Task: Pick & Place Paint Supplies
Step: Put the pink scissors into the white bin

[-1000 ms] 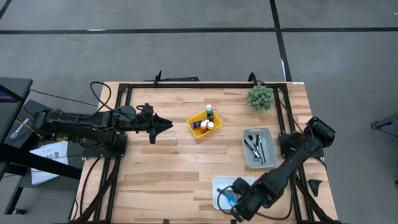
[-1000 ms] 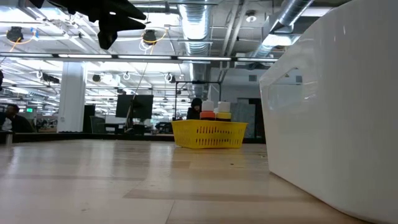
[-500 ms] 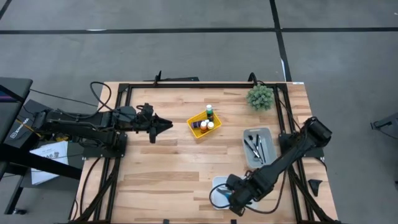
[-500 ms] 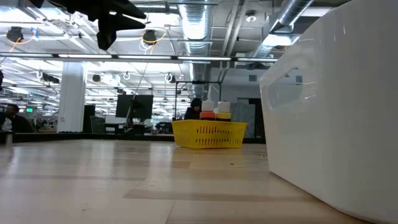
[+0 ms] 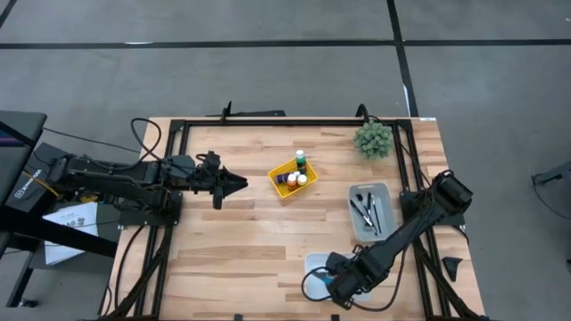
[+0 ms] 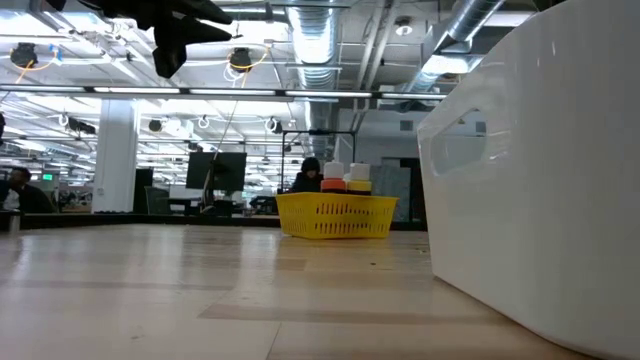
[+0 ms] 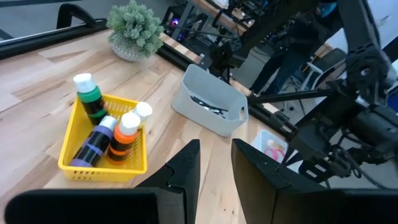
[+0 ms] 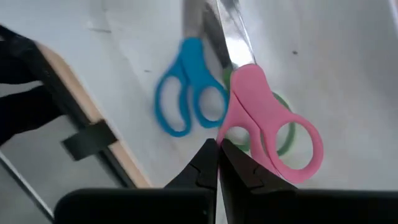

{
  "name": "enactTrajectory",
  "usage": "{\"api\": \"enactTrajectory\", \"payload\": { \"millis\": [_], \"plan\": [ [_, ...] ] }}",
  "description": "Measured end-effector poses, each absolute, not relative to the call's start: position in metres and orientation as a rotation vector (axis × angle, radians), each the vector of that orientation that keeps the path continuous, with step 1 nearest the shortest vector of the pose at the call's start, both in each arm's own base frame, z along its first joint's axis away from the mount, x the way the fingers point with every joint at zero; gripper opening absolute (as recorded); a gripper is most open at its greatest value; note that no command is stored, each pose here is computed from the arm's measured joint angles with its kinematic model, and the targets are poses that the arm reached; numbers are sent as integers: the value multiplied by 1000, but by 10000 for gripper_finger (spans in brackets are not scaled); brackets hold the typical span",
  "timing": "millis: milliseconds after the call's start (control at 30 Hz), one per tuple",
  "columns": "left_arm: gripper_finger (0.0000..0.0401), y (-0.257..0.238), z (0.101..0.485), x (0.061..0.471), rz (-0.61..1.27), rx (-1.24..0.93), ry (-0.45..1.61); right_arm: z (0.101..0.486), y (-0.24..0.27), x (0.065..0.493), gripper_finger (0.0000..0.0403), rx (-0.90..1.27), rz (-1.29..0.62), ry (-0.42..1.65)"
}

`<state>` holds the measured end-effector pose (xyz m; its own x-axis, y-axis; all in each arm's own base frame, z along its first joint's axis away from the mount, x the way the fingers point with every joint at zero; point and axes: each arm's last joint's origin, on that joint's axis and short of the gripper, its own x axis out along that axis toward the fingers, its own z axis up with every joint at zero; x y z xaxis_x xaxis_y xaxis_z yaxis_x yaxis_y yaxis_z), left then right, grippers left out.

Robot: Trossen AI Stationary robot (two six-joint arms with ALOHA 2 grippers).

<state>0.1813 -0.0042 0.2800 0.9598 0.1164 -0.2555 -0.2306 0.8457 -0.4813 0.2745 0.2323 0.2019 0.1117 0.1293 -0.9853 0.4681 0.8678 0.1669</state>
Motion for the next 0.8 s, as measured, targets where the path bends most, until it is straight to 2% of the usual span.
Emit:
{"api": "enactTrajectory", "payload": {
  "millis": [467, 800],
  "plan": [
    [85, -4, 280, 181, 185, -531, 223, 193, 233, 272, 1, 486, -226, 1461],
    [85, -4, 280, 181, 184, -533, 223, 192, 231, 269, 43, 467, -258, 1483]
  ]
}}
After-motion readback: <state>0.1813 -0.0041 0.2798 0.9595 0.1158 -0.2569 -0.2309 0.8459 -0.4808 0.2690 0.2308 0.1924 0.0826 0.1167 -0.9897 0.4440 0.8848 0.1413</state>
